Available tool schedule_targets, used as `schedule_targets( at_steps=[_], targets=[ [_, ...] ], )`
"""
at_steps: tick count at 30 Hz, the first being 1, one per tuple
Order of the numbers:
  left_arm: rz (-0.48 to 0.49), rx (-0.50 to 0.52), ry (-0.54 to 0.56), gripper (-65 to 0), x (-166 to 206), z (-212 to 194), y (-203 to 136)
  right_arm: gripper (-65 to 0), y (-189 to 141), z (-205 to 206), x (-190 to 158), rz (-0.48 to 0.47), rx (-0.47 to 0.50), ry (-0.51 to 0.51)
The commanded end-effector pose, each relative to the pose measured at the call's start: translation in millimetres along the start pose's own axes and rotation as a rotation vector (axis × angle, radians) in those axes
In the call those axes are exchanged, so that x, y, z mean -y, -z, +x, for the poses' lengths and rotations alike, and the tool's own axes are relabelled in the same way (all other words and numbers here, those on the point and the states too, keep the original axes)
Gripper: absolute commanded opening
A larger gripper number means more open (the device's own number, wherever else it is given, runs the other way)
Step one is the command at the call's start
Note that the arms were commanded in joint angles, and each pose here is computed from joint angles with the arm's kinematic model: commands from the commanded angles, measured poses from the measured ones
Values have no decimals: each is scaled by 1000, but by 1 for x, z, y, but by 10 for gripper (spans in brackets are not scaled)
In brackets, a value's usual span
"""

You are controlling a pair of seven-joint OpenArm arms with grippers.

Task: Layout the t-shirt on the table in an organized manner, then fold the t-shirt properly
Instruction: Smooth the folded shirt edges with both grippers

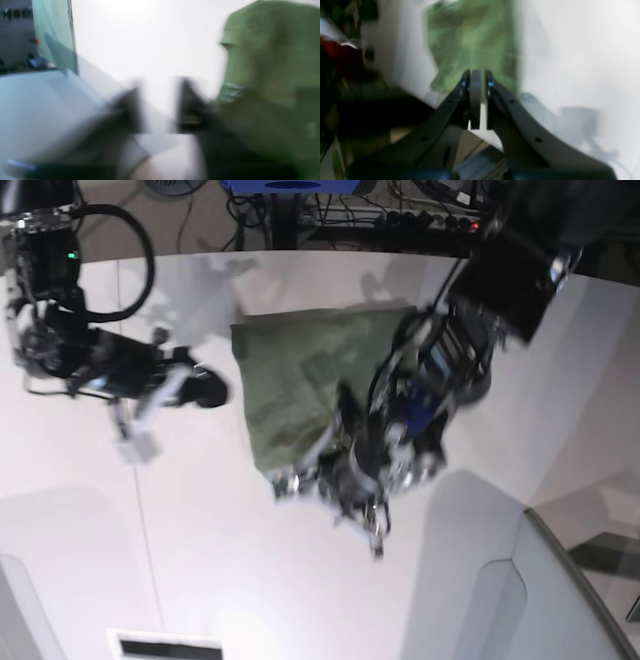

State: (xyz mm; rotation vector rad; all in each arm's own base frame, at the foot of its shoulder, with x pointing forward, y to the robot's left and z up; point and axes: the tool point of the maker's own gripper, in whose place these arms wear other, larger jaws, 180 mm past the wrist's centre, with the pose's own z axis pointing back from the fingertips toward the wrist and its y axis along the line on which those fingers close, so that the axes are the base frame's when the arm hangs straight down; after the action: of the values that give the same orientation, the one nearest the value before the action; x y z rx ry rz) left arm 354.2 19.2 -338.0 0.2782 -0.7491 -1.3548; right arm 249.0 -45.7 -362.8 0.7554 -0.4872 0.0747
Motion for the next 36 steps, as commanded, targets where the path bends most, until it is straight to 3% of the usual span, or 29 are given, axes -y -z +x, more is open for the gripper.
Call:
schedule_targets(
  at_steps=[1, 7, 13, 19, 31, 36],
  targets=[
    [15, 19, -29, -650, 3, 0, -9, -623, 4, 2, -10, 9, -8, -53],
    [-131, 12, -218, -650, 92, -39, -24, -623, 41, -29, -42, 42, -159, -228],
    [-222, 10, -353, -650, 142, -68, -22, -623, 73, -44, -33, 43, -189, -240],
    [-259, -35, -369, -650, 157, -84, -16, -623, 92, -61, -27, 115, -211, -279],
    [-290, -94, -391, -650, 173, -119, 3, -623, 104, -86, 20, 69, -247, -198],
    [-276, -109, -409, -650, 168, -130, 12, -624, 104, -90, 25, 65, -257, -191]
  ],
)
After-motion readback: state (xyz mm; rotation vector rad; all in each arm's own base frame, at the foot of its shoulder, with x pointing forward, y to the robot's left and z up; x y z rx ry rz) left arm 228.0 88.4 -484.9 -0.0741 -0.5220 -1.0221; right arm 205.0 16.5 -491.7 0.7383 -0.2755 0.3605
